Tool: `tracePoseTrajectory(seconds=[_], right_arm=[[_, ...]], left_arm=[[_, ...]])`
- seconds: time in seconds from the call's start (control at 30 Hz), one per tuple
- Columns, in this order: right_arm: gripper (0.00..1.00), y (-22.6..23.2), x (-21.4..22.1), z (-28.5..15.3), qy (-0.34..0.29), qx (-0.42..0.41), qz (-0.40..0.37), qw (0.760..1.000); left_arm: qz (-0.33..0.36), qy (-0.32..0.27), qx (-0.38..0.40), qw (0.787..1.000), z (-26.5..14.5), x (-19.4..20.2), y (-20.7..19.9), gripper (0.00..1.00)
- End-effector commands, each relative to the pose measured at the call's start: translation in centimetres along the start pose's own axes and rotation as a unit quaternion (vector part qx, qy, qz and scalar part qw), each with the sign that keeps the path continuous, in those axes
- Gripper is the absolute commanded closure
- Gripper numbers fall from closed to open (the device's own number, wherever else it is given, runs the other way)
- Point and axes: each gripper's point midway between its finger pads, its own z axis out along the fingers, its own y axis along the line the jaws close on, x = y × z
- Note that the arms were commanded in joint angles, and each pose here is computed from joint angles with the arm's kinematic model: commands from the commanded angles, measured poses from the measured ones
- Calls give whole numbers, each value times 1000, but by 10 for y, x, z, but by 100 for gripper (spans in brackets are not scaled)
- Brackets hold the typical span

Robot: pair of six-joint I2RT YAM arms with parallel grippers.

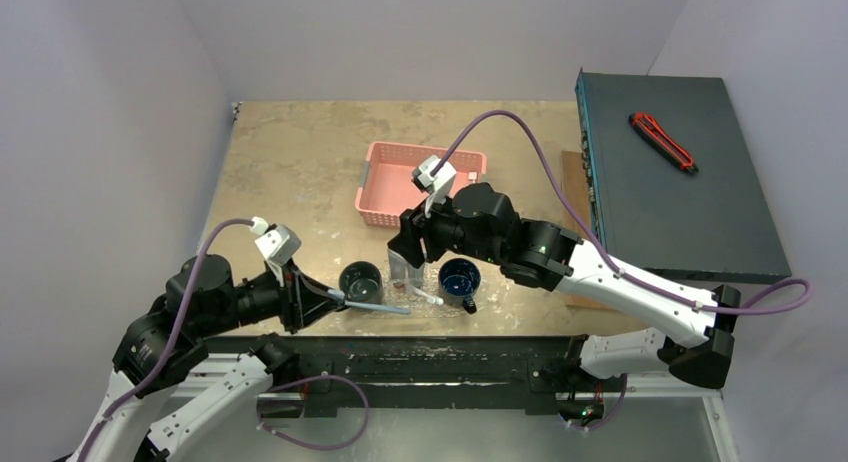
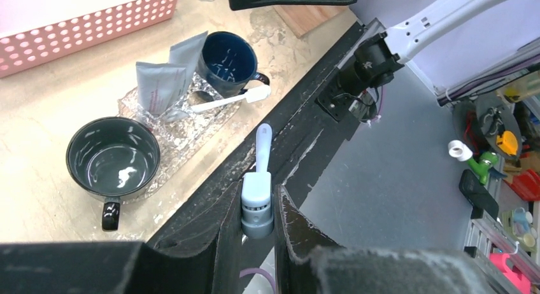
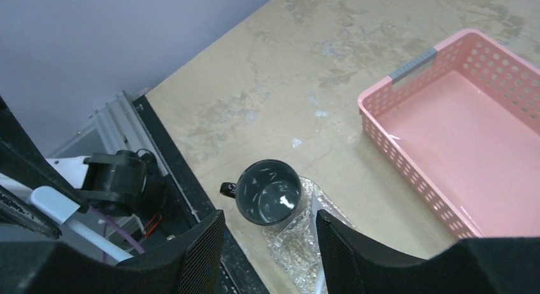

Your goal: Prepare toiletry sets of a toothbrush and toothpaste on the tray

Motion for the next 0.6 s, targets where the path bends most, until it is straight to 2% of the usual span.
tracePoseTrajectory(seconds=[0.0, 0.4, 0.57], right_arm=[[43, -17, -5, 0, -16, 41, 8, 999], [43, -27, 0, 3, -12, 59, 4, 998], [43, -28, 1, 4, -12, 60, 3, 998]], left_arm=[[-12, -6, -44, 999, 10, -10, 14, 100], [-11, 5, -125, 992, 19, -14, 33, 100], [26, 9, -160, 987, 26, -18, 29, 100]])
